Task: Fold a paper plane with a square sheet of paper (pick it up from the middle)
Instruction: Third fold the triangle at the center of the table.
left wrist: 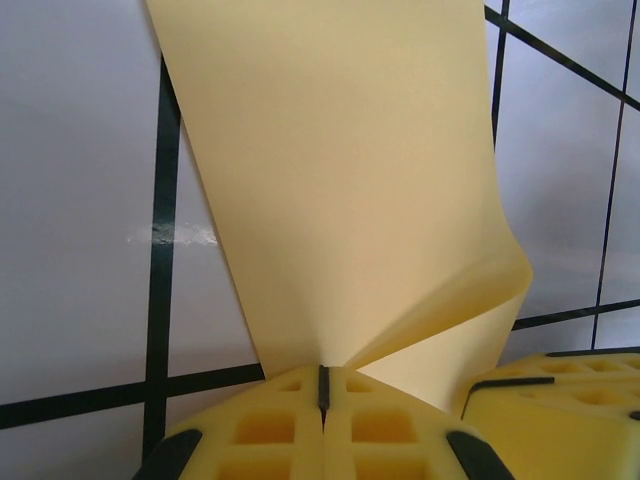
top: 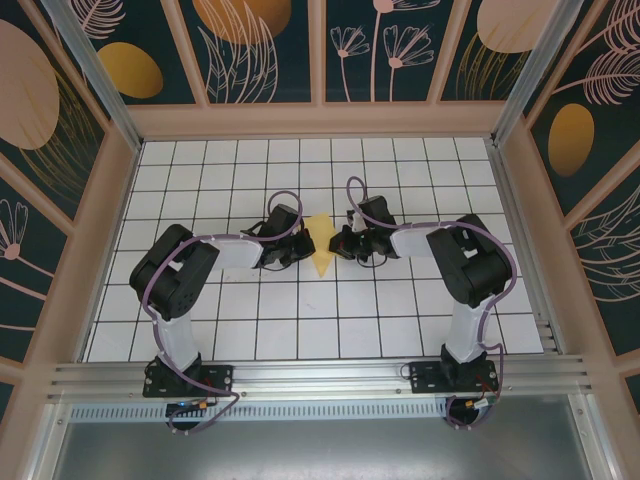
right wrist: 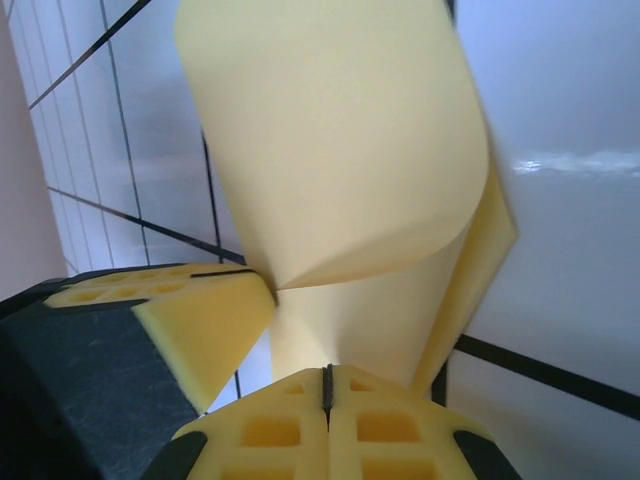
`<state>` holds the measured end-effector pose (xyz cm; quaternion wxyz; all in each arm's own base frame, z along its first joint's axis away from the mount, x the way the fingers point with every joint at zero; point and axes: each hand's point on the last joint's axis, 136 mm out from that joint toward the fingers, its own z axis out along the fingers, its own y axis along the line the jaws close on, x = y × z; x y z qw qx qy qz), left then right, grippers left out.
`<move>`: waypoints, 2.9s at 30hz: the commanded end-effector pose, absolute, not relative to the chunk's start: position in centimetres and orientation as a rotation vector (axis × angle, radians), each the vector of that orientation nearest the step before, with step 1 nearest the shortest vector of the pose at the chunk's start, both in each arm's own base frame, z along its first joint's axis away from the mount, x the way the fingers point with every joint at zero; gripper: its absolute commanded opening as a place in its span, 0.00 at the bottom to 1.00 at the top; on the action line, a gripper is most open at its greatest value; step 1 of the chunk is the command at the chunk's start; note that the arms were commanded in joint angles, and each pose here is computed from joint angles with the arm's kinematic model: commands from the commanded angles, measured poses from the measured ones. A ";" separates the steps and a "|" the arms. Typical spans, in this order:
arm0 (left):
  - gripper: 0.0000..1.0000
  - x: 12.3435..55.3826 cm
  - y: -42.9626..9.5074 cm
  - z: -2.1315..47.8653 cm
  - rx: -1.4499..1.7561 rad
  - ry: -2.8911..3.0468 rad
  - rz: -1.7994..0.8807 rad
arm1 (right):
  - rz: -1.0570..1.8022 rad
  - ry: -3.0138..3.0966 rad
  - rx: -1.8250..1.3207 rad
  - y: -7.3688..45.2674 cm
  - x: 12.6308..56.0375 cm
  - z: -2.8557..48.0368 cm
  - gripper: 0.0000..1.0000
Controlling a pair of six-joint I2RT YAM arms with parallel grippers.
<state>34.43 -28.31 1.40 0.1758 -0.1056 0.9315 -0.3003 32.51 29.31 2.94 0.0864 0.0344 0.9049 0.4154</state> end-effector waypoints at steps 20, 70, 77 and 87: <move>0.03 35.9 -29.1 4.1 -0.196 2.600 -0.814 | 1.060 2.817 0.344 27.0 32.6 -0.9 0.00; 0.00 31.2 -26.0 -3.0 -0.315 2.760 -0.601 | 1.388 2.663 -0.004 30.8 27.7 5.8 0.00; 0.00 31.0 -25.7 -3.1 -0.334 2.755 -0.601 | 1.394 2.698 -0.028 31.8 27.2 4.8 0.00; 0.00 31.0 -25.6 -3.0 -0.349 2.751 -0.605 | 1.392 2.732 -0.035 31.9 27.0 3.4 0.00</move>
